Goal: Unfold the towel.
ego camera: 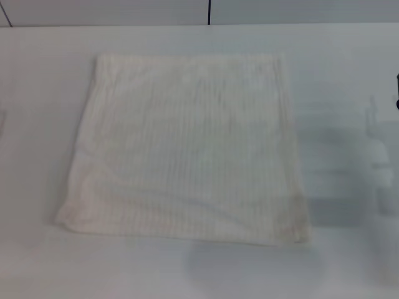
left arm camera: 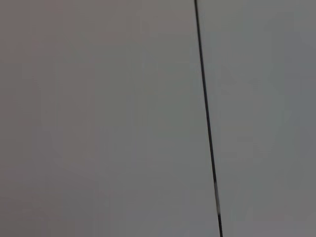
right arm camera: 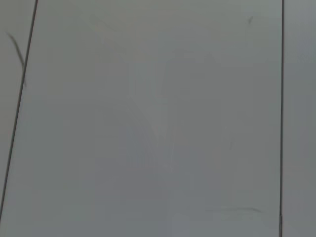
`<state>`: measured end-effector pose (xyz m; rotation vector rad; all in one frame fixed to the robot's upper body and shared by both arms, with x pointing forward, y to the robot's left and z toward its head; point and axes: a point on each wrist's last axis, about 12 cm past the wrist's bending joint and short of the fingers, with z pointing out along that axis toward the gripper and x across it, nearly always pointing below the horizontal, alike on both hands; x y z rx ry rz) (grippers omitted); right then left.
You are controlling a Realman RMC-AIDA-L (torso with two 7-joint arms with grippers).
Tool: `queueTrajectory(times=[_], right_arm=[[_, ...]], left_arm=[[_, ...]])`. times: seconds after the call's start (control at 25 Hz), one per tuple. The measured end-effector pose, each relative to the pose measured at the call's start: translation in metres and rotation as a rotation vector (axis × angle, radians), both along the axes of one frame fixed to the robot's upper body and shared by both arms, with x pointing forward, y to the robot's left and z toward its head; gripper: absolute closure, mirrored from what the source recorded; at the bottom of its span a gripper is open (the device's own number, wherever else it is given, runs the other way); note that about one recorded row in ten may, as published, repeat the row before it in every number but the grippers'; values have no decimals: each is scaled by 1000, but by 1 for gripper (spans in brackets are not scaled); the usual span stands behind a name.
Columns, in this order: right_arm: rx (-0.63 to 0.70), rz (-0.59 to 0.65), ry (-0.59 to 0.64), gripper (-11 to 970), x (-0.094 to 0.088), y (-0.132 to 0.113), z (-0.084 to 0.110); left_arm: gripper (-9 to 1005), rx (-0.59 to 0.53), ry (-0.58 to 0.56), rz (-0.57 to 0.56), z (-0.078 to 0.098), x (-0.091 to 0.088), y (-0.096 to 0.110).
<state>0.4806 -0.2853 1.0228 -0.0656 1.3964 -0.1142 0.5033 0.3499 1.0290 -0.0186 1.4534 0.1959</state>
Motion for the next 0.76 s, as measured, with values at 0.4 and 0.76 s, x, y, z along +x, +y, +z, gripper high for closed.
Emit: queueTrajectory(times=[0.4, 0.76], right_arm=[[-10, 6, 3, 362, -1, -1, -1], [-16, 25, 10, 176, -1, 2, -2]], left_arm=[[187, 2, 71, 25, -12, -9, 6], [187, 5, 88, 30, -15, -12, 8]])
